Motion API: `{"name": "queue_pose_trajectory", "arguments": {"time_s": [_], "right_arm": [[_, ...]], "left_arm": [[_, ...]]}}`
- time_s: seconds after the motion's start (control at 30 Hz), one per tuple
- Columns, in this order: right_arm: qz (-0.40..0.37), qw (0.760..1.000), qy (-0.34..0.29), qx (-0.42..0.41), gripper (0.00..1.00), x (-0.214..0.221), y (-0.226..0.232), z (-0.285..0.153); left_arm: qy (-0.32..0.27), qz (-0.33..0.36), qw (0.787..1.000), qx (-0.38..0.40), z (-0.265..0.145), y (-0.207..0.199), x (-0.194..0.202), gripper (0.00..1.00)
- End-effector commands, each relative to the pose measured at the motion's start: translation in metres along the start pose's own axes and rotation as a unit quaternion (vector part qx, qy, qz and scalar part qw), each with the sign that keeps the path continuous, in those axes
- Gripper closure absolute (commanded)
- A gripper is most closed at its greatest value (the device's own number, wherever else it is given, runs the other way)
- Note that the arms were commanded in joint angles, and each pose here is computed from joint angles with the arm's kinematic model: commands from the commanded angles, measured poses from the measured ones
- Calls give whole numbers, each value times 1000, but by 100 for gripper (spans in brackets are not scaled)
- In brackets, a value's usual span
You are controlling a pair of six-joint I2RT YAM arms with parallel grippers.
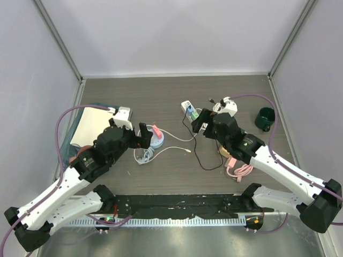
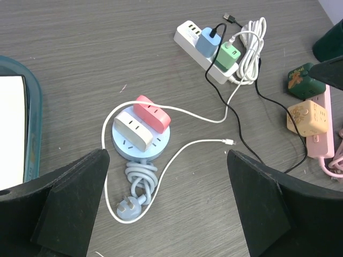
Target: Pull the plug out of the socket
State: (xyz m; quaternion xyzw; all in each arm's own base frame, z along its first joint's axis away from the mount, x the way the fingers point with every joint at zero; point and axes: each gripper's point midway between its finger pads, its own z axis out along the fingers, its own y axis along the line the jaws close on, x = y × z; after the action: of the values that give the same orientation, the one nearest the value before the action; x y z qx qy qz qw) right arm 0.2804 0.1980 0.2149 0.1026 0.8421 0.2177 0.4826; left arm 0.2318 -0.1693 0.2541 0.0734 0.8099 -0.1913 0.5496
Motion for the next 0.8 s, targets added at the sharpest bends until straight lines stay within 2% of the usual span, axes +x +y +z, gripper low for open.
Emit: {"name": "queue_pose_trajectory", "arguments": {"time_s": [0.0, 0.3, 0.5, 0.6, 0.67, 0.77], "right_arm": [[15, 1000, -8, 7, 0, -6, 1, -1], [-1, 999, 46, 24, 3, 17, 2, 15], [-12, 998, 44, 30, 3, 19, 2, 27], [-10, 998, 56, 8, 4, 27, 14, 37], [-17, 998, 60, 2, 6, 32, 17, 46], [-52, 997, 63, -17, 22, 32, 30, 63]], "left_arm": [[-28, -10, 1000, -9, -4, 3, -14, 2], [-18, -16, 997, -77, 2, 23, -9, 4], [2, -23, 993, -113, 1, 34, -3, 4], [14, -23, 993, -117, -3, 36, 1, 4], [22, -10, 995, -100, -6, 32, 2, 4], [24, -20, 995, -93, -13, 31, 1, 5]]}}
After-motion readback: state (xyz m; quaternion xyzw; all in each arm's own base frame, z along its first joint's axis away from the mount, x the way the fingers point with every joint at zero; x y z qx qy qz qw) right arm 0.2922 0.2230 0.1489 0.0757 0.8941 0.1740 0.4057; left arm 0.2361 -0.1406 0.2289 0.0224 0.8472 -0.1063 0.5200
